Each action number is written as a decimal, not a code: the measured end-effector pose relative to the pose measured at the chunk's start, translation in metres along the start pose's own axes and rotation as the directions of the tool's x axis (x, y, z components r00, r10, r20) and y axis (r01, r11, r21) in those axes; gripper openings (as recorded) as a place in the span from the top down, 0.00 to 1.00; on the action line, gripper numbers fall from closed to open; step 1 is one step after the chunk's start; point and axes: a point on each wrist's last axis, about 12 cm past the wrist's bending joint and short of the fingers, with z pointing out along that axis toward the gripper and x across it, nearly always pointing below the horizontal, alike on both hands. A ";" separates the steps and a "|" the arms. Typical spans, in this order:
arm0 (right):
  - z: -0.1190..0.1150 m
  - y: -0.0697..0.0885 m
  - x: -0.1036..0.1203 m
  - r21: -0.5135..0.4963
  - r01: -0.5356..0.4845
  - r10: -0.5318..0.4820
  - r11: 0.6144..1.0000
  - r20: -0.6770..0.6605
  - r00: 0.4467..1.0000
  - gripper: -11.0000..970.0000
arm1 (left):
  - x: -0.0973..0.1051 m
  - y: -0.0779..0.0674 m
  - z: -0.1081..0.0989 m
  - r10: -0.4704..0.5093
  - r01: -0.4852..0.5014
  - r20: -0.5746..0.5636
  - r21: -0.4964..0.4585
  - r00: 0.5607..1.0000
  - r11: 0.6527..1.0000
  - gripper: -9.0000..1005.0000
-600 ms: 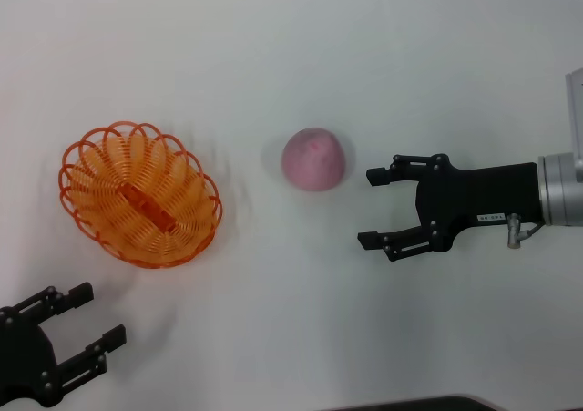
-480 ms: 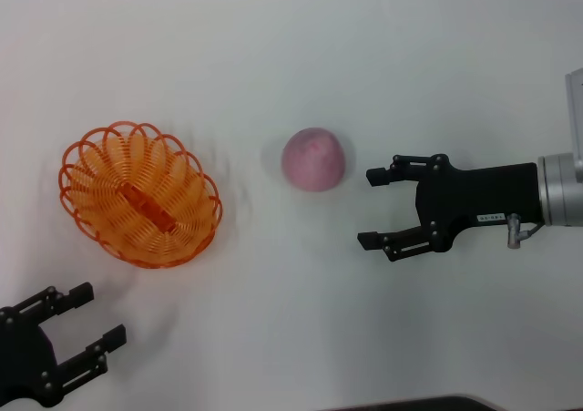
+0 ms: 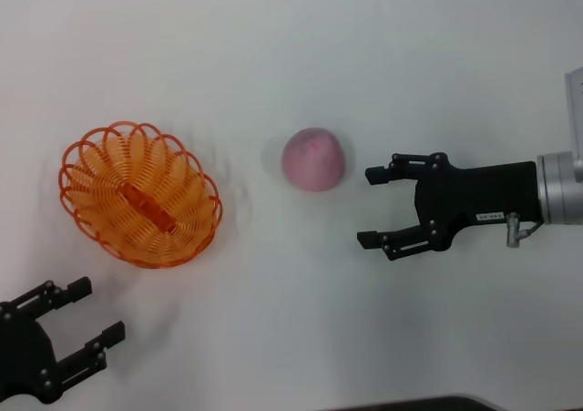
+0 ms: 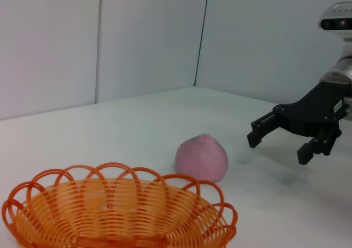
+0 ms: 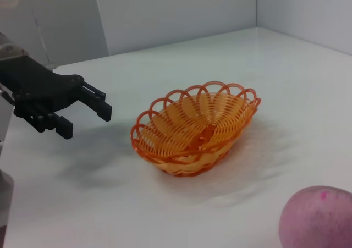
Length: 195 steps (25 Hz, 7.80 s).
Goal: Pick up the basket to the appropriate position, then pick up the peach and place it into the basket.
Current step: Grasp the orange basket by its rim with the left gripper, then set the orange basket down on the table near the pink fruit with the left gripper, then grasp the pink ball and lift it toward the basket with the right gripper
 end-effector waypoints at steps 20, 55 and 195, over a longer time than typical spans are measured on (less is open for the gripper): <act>0.002 -0.003 -0.004 -0.003 0.003 -0.003 1.000 0.002 1.000 0.02 | -0.039 0.061 -0.003 -0.581 0.581 0.034 -0.075 0.813 0.810 0.33; 0.006 -0.005 -0.006 -0.016 0.003 -0.004 1.000 -0.017 1.000 0.03 | -0.202 0.142 0.143 -0.127 -0.003 -0.751 -0.169 0.648 0.986 0.33; 0.010 -0.006 -0.017 -0.051 -0.011 0.011 0.999 0.001 1.000 0.02 | -0.099 0.079 0.038 -0.159 0.165 -0.100 0.051 0.982 0.985 0.38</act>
